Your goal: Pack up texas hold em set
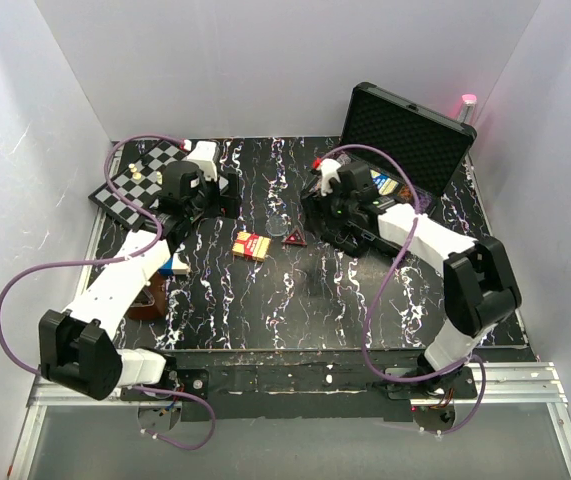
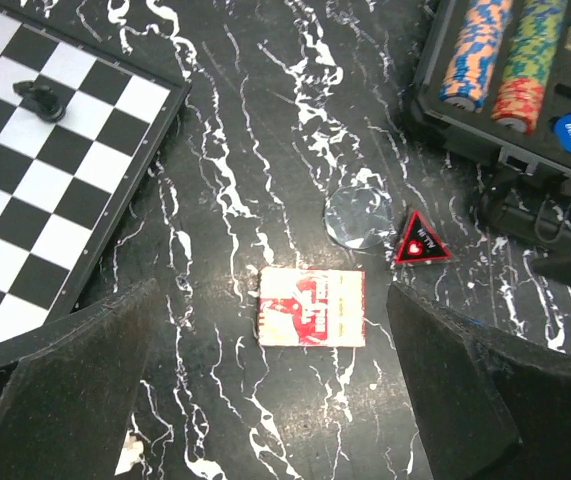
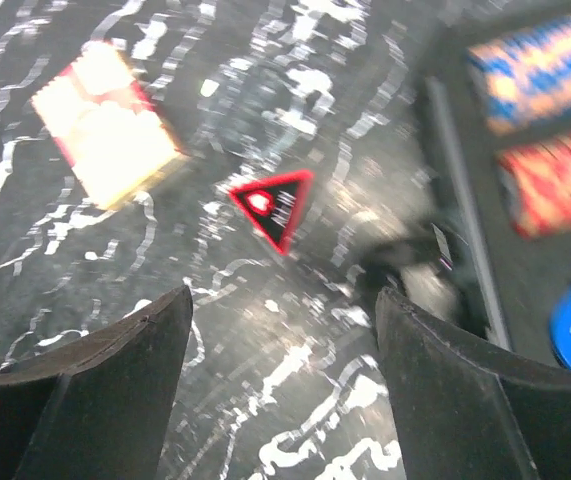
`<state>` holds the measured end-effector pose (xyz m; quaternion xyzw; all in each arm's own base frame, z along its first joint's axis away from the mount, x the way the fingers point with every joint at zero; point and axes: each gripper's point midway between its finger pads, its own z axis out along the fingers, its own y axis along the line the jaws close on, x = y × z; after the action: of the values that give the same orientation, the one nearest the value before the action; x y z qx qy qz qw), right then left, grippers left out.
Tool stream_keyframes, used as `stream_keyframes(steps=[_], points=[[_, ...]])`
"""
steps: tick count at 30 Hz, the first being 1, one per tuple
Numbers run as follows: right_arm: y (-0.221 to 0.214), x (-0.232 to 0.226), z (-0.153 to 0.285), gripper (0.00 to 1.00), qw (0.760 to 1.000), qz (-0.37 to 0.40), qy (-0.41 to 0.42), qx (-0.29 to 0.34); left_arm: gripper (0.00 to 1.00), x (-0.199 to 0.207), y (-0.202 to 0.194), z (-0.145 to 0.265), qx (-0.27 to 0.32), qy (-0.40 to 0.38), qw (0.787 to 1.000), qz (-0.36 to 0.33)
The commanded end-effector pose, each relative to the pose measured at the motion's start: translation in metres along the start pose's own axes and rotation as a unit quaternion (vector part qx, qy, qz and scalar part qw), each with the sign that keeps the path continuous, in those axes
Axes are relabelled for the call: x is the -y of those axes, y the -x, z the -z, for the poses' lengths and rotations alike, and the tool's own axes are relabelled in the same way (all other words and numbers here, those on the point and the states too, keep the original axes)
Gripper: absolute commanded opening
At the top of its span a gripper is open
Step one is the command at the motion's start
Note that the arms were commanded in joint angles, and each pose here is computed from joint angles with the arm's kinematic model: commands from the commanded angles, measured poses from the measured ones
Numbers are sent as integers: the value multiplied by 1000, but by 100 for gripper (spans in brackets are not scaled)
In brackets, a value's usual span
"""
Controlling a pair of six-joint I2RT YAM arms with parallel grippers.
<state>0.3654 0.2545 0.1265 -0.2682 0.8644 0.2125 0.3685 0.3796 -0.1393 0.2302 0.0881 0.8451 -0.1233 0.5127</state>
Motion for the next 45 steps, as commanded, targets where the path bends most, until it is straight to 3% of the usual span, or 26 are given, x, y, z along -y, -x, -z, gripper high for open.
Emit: stream_keyframes(steps=[1, 15, 22, 37, 42, 45], points=[[29, -57, -22, 83, 991, 77, 107, 21, 98, -10, 19, 13, 24, 32, 999, -2], [7, -114, -92, 84, 974, 167, 144, -58, 98, -36, 36, 35, 62, 82, 995, 13], [-9, -115, -113, 85, 961, 229, 113, -106, 98, -32, 34, 32, 59, 70, 996, 18], [-31, -116, -134, 83, 949, 266, 93, -141, 98, -33, 35, 34, 61, 72, 995, 15], [-35, -113, -137, 81, 948, 270, 86, -146, 98, -32, 36, 35, 63, 72, 995, 14], [-37, -112, -137, 74, 948, 270, 85, -147, 98, -33, 35, 34, 61, 72, 995, 13]])
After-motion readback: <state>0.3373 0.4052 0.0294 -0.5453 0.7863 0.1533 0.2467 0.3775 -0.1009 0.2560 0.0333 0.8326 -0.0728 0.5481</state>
